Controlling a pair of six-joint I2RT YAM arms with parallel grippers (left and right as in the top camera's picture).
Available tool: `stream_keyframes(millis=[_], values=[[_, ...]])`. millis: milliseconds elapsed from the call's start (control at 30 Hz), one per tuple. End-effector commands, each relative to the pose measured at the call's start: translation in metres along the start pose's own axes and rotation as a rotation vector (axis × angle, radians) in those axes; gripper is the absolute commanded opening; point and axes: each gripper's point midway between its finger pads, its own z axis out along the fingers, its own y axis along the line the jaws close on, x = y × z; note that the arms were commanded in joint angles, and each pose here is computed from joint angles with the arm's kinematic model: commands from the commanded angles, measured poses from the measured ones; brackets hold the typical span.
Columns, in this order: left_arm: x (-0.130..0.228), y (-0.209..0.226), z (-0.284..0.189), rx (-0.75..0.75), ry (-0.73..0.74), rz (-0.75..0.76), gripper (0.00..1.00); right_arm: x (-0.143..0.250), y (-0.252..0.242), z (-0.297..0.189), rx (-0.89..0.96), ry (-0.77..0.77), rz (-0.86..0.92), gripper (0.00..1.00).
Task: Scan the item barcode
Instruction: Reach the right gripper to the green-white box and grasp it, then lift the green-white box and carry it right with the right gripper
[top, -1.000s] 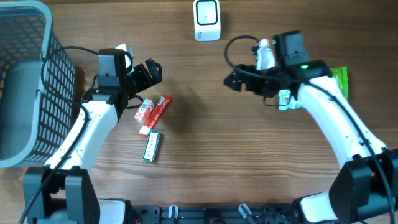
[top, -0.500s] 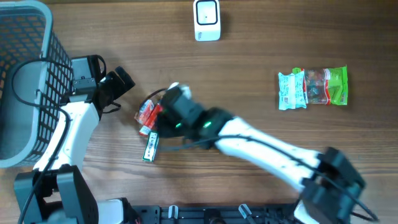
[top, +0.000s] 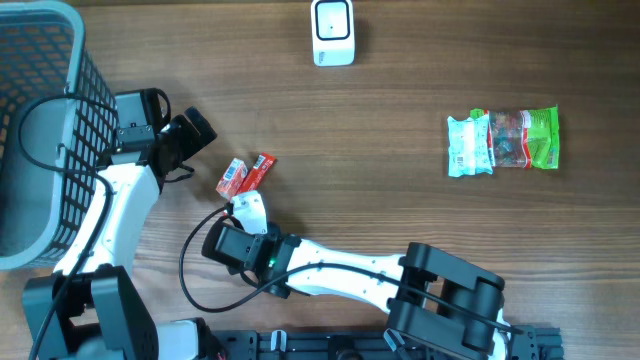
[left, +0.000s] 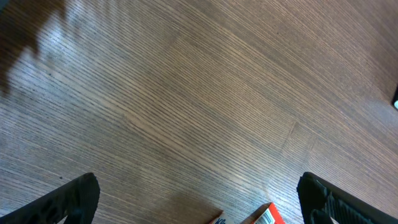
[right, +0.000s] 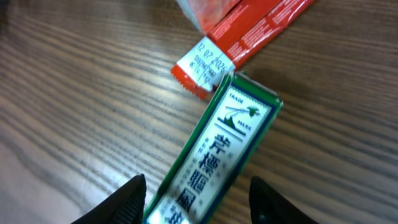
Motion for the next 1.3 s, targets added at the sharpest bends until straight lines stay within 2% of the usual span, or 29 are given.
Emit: stream_keyframes(millis=[0, 133, 267, 333, 400, 533, 667, 833, 967, 1200, 1267], values=[[-0.006, 0.001, -0.005, -0.005, -0.023, 0.016, 1.0, -0.008, -0.011, 0.01, 0.064, -0.068, 0.012, 0.59], [-0.006, 0.001, -0.005, -0.005, -0.023, 0.016, 1.0, -0.02, -0.049, 0.008, 0.201, -0.095, 0.015, 0.59], [-0.006, 0.001, -0.005, -0.005, -0.023, 0.016, 1.0, -0.026, -0.083, 0.002, 0.224, 0.031, 0.092, 0.54], [-0.006, 0.001, -0.005, -0.005, -0.023, 0.016, 1.0, -0.025, -0.068, 0.006, 0.098, 0.112, 0.144, 0.54], [-0.006, 0.001, -0.005, -0.005, -0.023, 0.016, 1.0, -0.026, -0.049, 0.007, 0.01, 0.123, 0.152, 0.54], [-0.006, 0.001, -0.005, -0.005, -0.023, 0.016, 1.0, -0.021, -0.013, 0.003, -0.077, 0.077, 0.029, 0.52], [-0.006, 0.001, -0.005, -0.005, -0.023, 0.016, 1.0, -0.007, -0.005, 0.002, -0.045, 0.056, -0.02, 0.52], [-0.006, 0.001, -0.005, -0.005, -0.023, 0.016, 1.0, 0.001, -0.028, 0.012, 0.047, 0.078, -0.028, 0.52], [-0.005, 0.001, -0.005, -0.006, -0.022, 0.017, 1.0, -0.003, -0.065, 0.014, 0.147, 0.116, 0.002, 0.51], [-0.005, 0.001, -0.005, -0.006, -0.022, 0.017, 1.0, -0.037, -0.126, 0.018, 0.232, 0.127, 0.077, 0.53], [-0.005, 0.001, -0.005, -0.006, -0.022, 0.016, 1.0, -0.044, -0.142, 0.019, 0.183, 0.186, 0.095, 0.53]])
